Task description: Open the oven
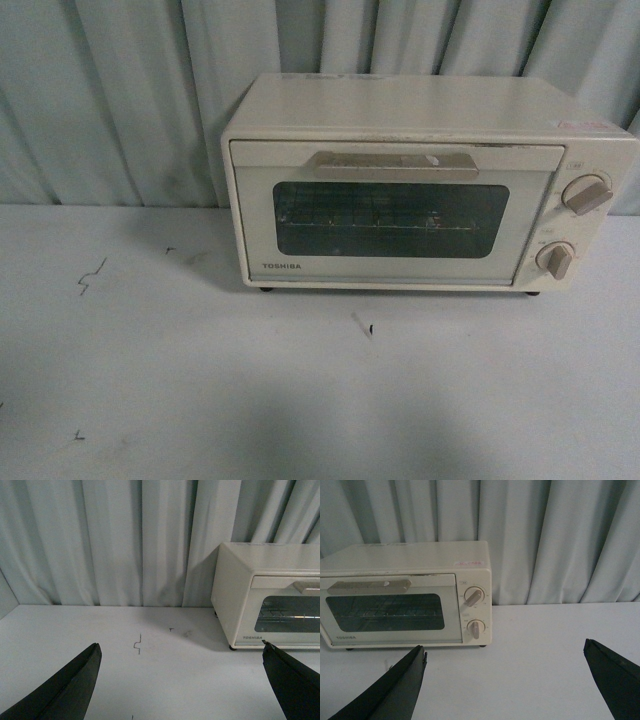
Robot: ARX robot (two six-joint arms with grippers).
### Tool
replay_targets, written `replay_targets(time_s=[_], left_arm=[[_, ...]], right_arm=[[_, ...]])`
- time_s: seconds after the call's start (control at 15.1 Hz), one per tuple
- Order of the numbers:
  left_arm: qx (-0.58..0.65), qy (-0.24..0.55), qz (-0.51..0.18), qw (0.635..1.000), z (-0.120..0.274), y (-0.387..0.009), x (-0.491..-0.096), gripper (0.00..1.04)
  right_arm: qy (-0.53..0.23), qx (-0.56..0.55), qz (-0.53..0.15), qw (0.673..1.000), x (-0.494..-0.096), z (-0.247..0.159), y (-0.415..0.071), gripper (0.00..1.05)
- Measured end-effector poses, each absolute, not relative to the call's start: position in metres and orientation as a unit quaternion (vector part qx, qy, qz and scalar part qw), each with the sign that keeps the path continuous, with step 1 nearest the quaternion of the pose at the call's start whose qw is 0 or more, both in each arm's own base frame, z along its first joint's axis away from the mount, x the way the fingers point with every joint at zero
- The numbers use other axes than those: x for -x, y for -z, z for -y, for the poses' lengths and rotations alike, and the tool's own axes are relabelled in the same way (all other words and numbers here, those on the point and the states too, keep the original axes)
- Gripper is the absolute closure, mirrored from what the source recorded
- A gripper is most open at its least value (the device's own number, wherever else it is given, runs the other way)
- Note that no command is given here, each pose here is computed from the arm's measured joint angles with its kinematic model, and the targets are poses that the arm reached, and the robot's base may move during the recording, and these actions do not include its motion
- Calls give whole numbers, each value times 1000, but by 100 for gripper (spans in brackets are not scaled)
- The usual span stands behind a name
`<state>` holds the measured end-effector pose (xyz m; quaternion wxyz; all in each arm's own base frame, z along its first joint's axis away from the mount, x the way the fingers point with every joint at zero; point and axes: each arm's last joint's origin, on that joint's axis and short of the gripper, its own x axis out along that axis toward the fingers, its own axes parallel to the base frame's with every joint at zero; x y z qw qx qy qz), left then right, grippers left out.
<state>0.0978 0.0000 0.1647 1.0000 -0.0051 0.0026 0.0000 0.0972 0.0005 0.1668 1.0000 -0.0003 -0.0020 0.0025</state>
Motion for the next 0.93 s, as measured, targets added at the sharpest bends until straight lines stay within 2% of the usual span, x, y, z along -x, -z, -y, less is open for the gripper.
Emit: replay_targets(time_s=[0.26,0.33,0.4,0.46,0.53,0.66,0.93], left_arm=[[5,0,-3,1000,0,-165,-98,7],[48,-36,-88,994,1,-164,-96,7],[112,-98,-194,970,5,-171,-103,7],[191,-160,-219,943,6,-179,-113,7],[292,-211,-201,911,6,-184,-121,7],[418,-236,-175,860,10,-187,-131,7],[541,-228,-166,792,37,-175,-162,7]], right_arm=[[-2,0,2,1000,-97,0,-167,7],[-2,0,2,1000,-97,0,-167,7],[-3,0,2,1000,-97,-1,-167,7],[-3,0,2,1000,-97,-1,-167,7],[-1,0,2,1000,-97,0,-167,7],[-2,0,2,1000,-97,0,-167,7],[-2,0,1,1000,-97,0,-167,7]])
